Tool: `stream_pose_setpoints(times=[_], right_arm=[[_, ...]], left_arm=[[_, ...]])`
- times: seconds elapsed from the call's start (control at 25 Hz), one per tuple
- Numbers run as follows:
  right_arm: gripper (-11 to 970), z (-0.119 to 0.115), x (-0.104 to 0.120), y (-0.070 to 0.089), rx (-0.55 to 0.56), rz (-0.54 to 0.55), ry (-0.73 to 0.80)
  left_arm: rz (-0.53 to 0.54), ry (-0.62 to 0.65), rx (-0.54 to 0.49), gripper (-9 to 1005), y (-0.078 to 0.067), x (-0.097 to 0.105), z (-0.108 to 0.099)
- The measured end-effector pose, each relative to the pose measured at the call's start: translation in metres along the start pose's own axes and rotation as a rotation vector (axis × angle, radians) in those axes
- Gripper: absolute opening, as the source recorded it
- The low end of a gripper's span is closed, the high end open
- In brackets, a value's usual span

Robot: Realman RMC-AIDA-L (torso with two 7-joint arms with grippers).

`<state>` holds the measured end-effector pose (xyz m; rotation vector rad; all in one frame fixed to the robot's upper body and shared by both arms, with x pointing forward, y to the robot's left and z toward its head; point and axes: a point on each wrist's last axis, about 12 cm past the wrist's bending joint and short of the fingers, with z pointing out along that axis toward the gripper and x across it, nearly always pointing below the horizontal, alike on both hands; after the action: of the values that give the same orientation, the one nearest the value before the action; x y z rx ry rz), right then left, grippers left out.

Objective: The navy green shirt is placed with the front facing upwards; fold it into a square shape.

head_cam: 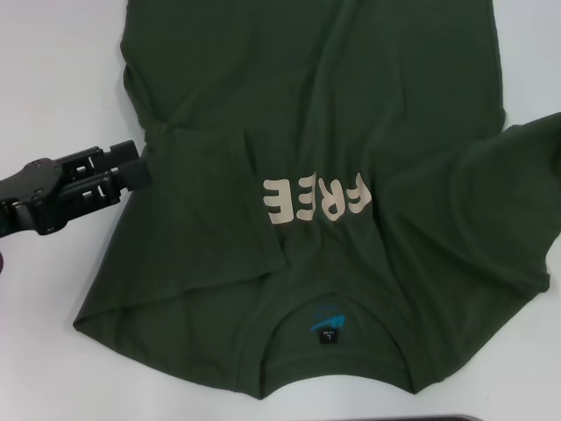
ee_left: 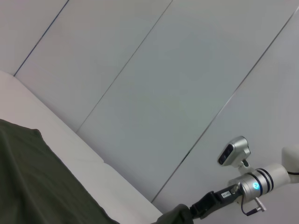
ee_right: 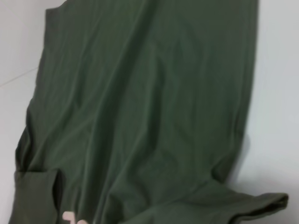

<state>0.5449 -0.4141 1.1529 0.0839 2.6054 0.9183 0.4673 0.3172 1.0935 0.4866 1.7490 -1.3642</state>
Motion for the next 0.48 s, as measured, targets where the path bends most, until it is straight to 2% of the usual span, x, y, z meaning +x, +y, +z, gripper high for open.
stream_pose_setpoints(times=[0.36, 0.48], right_arm=[[17, 0.016, 0.006, 0.026, -0.150, -0.036, 0.112], [17, 0.016, 0.005, 0.030, -0.169, -0.044, 0.113]], left_arm=[[0.003, -0.029, -0.019, 600, 0.001, -0.002, -0.004], [0.005, -0.032, -0.021, 600, 0.001, -0.003, -0.005]])
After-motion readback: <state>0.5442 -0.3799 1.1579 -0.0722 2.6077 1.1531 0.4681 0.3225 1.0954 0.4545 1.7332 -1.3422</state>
